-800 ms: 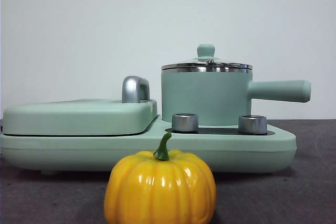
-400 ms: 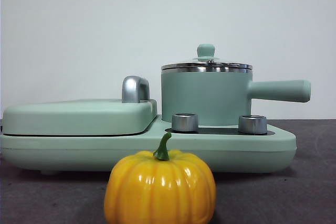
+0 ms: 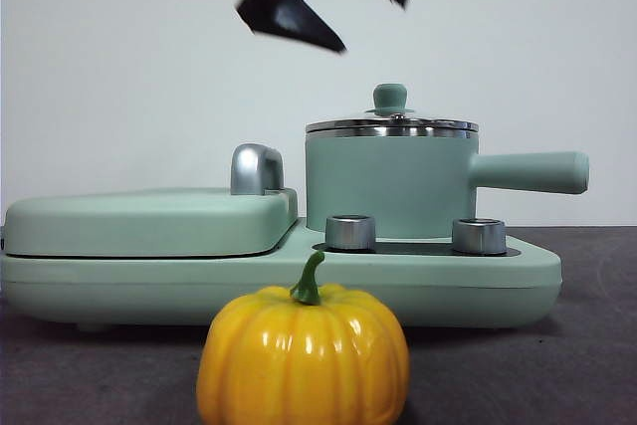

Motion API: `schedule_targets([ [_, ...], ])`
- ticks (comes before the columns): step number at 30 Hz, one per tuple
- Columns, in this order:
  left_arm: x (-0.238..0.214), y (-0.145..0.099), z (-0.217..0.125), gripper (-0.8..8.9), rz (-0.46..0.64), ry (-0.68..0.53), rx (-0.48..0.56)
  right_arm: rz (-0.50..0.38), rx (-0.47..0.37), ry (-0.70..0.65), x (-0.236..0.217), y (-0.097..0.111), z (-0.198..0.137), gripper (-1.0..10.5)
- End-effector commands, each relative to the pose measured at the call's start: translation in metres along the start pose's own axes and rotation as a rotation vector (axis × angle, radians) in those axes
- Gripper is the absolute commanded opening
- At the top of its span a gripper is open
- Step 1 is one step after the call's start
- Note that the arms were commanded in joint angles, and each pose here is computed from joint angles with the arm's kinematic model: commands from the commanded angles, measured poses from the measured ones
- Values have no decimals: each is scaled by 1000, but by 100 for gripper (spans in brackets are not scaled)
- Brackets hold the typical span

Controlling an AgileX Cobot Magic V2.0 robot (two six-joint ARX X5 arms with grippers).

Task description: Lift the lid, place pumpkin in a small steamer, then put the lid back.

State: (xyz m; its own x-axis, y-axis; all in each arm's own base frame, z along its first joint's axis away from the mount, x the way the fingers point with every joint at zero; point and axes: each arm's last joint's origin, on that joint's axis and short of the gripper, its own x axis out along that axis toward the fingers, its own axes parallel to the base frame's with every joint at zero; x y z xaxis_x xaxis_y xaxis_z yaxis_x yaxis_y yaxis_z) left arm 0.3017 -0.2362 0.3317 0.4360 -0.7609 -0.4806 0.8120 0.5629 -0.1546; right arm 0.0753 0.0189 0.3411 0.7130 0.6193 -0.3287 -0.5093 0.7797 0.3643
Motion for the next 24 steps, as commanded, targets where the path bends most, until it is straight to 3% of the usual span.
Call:
schedule_targets([
  [1,18,3,2,464,18,-19,50,6,-20,-11,-2,2,4,467],
  [8,41,11,-8,463,21,-1,46,6,-20,-11,-2,2,4,467],
  [14,47,9,-10,423,32,-4,122,6,-20,-11,-2,2,4,467],
  [24,63,10,-18,396,22,11,158,6,-17,-10,-2,2,4,467],
])
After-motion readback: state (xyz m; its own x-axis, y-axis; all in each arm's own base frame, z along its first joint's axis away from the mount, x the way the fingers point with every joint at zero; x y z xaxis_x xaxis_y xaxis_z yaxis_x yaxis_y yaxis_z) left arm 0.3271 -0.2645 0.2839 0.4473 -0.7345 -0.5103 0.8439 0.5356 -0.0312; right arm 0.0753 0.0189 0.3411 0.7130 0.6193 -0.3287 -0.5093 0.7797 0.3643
